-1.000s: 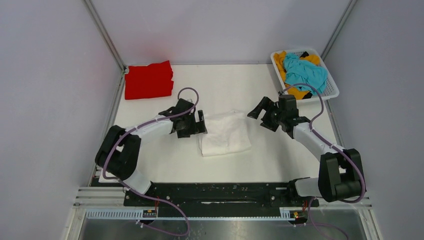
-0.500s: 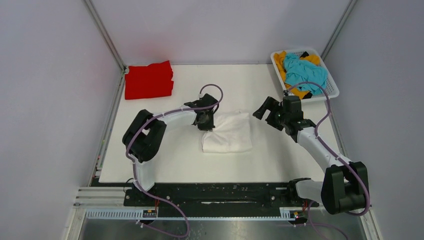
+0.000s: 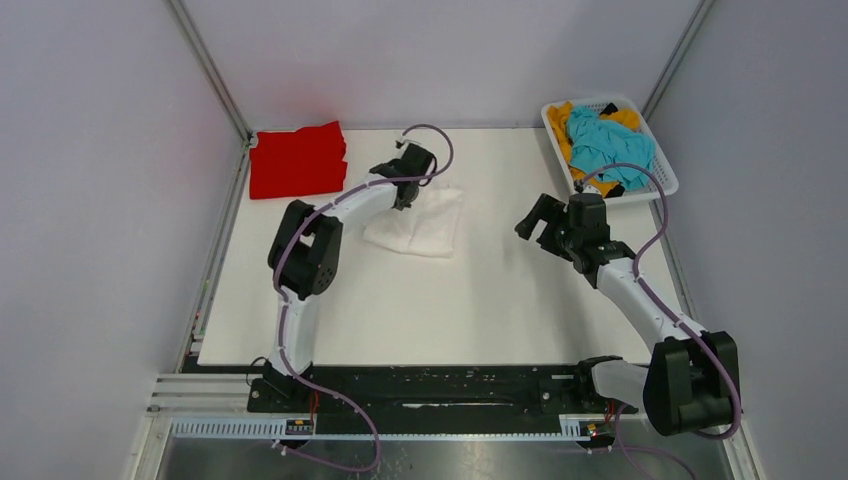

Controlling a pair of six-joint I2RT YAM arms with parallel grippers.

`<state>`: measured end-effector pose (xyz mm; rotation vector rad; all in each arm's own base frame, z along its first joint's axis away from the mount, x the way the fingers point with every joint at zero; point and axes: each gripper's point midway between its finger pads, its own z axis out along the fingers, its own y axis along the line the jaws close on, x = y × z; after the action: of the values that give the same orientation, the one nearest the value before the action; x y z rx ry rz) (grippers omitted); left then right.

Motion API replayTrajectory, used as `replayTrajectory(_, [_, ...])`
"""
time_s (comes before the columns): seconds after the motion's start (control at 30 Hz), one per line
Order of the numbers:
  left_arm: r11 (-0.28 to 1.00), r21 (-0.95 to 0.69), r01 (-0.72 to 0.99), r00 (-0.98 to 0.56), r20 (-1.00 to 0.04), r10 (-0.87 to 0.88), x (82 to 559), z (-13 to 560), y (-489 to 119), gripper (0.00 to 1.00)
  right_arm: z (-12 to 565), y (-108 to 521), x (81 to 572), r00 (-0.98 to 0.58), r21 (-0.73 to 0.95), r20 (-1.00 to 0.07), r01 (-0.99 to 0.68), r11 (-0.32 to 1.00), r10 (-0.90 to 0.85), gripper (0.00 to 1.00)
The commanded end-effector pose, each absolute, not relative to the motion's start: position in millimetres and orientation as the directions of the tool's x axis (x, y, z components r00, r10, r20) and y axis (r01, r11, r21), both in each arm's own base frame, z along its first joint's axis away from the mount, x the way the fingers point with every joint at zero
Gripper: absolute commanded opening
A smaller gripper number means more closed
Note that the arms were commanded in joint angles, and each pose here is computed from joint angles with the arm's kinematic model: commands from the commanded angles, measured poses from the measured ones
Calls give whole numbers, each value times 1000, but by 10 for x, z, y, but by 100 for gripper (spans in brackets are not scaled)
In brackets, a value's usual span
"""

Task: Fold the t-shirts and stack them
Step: Put the neatly folded tshirt into the bin with left arm

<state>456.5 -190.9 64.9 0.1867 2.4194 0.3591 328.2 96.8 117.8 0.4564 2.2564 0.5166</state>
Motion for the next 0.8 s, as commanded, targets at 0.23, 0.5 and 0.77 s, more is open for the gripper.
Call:
replayTrajectory(0.23, [838,541,-71,-536,-729,425,5875,1787,-774,0,1286,746,3377,-554,431,-696,186,883,457,99])
replayTrajectory(0.5, [783,613,-106,-544,-695,470,6085,2001,-223,0,1335,645,3372,-518,411,-721,215,886,460,100])
replayTrajectory(0.77, [779,612,-135,-533,-708,464,6173,2343,68,0,1341,635,3368,-514,410,-723,218,886,462,100])
